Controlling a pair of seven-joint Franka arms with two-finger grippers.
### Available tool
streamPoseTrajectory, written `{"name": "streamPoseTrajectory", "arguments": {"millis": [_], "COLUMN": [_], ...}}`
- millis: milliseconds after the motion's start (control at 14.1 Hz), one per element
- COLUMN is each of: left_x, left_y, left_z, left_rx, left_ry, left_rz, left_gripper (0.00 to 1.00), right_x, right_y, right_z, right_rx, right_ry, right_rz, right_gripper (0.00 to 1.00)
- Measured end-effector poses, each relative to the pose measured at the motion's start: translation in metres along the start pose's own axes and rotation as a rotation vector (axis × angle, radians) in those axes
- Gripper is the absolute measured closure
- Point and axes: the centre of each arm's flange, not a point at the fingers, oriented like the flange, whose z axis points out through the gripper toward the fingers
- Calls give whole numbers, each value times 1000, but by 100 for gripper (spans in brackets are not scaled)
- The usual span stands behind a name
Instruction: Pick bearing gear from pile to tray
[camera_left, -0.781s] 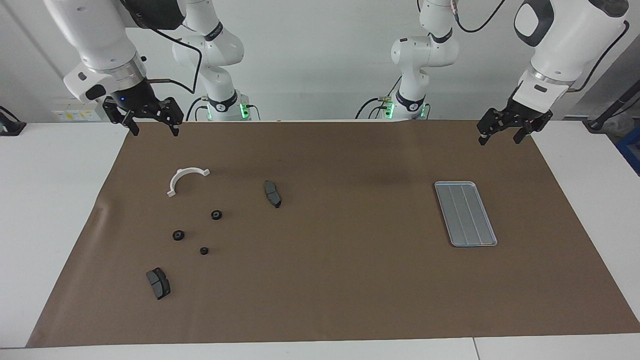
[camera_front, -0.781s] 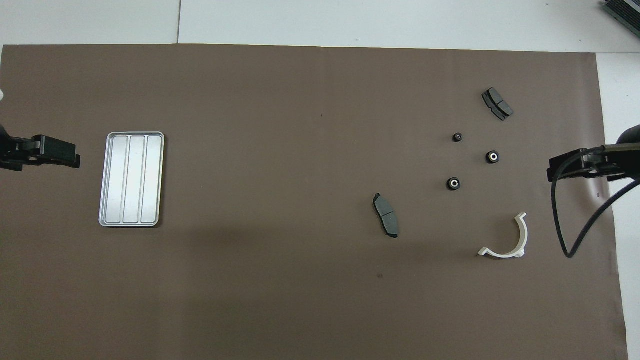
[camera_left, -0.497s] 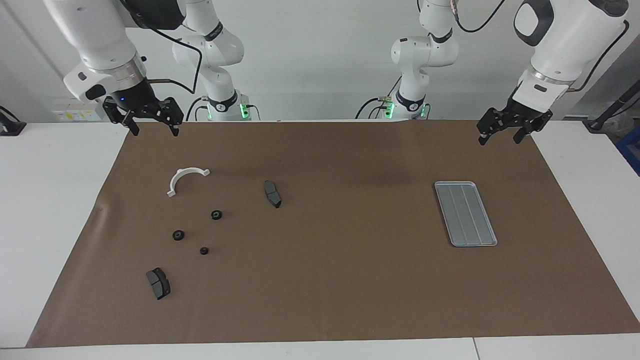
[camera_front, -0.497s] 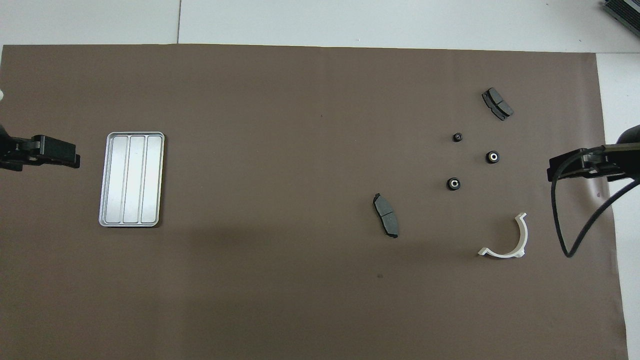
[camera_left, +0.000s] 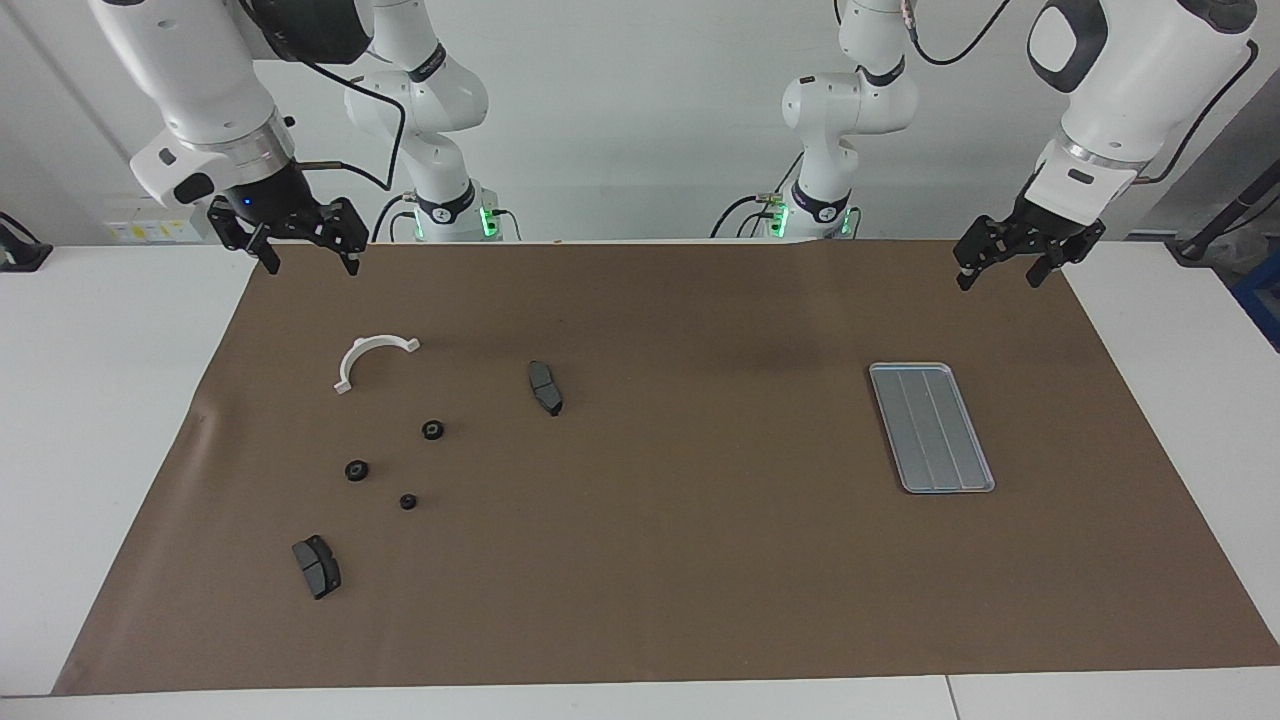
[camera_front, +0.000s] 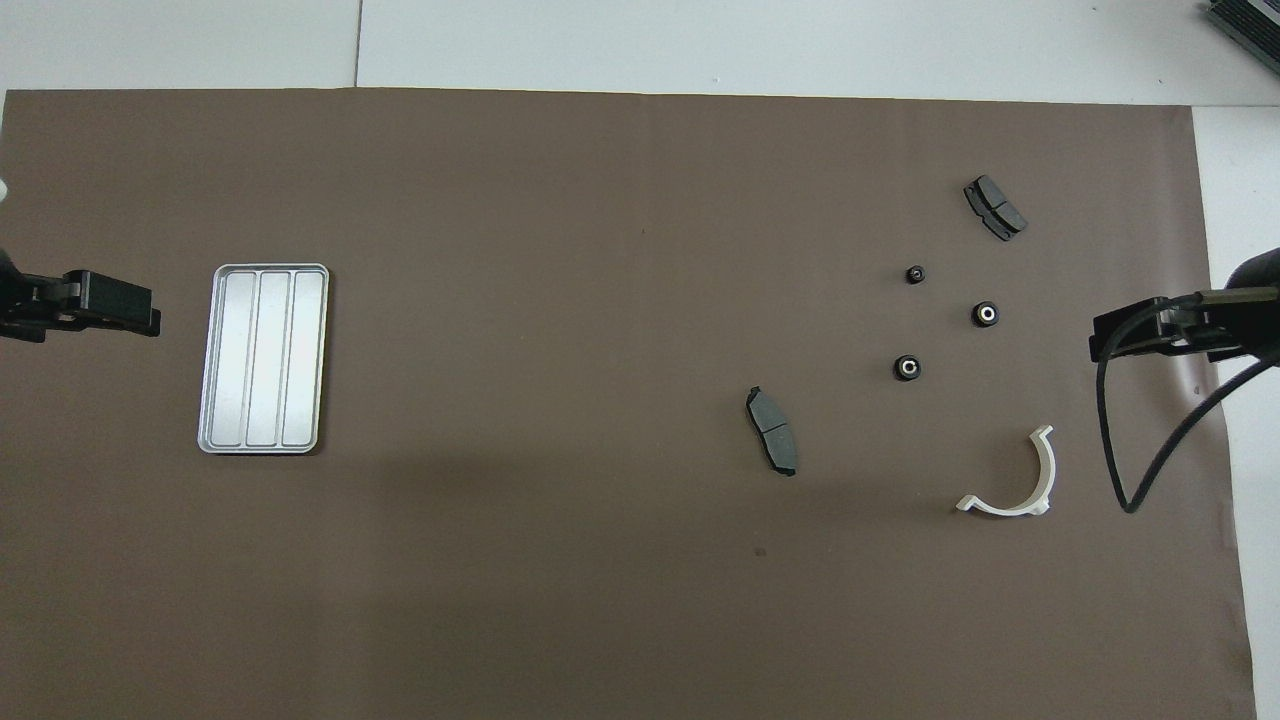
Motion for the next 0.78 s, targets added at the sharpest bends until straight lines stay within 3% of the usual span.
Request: {"name": "streamPoseTrajectory", "arguments": {"millis": [355,781], "left_x": [0,0], "left_y": [0,0], "left_z": [0,0], "left_rx": [0,0], "left_ry": [0,0], "left_rz": [0,0], "left_gripper": [0,0], "right_x": [9,65], "right_y": [3,28], "right_z": [29,135], "right_rx": [2,-8], "right_ry": [52,49], "right_rz": [-17,-183], "right_gripper": [0,0]}}
